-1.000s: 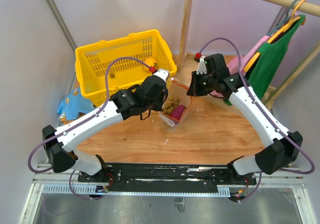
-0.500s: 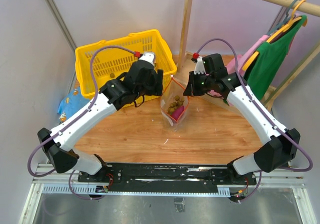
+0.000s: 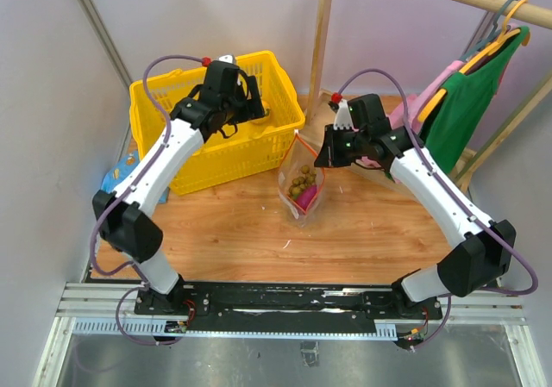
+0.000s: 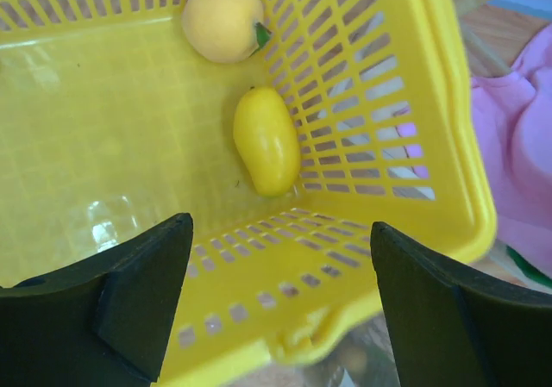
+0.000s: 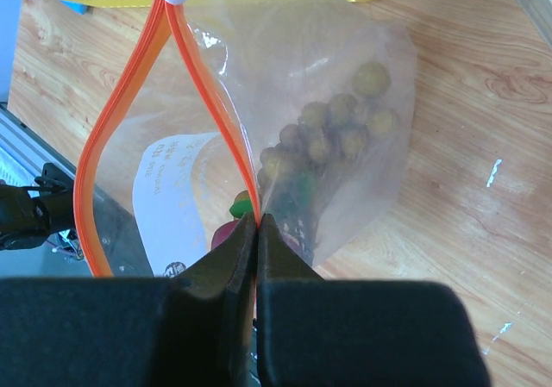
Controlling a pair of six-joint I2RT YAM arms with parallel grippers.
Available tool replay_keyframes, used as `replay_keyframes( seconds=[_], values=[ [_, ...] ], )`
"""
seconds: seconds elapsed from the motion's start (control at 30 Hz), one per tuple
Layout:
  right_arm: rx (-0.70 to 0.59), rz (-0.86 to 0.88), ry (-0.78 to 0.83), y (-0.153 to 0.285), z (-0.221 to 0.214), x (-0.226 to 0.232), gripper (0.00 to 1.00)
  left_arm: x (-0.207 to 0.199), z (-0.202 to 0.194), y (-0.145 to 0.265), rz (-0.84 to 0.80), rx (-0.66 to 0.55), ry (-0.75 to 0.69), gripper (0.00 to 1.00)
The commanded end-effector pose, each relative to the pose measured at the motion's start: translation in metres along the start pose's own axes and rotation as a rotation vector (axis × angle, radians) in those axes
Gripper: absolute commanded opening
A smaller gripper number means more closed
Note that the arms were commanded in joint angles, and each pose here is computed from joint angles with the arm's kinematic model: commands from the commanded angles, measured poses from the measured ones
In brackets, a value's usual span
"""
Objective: Place the food in the zip-top bag and seal the zipper
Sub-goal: Pick up the fake fruit from the bin.
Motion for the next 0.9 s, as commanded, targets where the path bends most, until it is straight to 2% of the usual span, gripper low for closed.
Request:
replay_keyframes(
  seconds=[0.0, 0.37, 0.87],
  values=[
    [0.018, 0.026, -0.002, -0.006, -0.005, 0.004, 0.01, 0.003, 0.001, -0.039, -0.016, 0.064, 0.111, 0.88],
    [0.027, 0.028, -0.007, -0.008, -0.010, 0.002, 0.01, 0.008, -0.028, -0.141, 0.034, 0.230, 0.202, 0.93],
    [0.031, 0.023, -0.011, -0.007, -0.015, 0.000, 0.01, 0.015, -0.098, -0.198, 0.003, 0.393, 0.260, 0.92]
  ],
)
Point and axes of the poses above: each gripper's point midway between its finger pads, its own y axis back along the fingers, its own x axis along the line the jaws close on, z = x × y, the point moved 8 cm from there along y, back along the fingers, and after that the axes turned 5 degrees about -y, right-handed, at the moved point
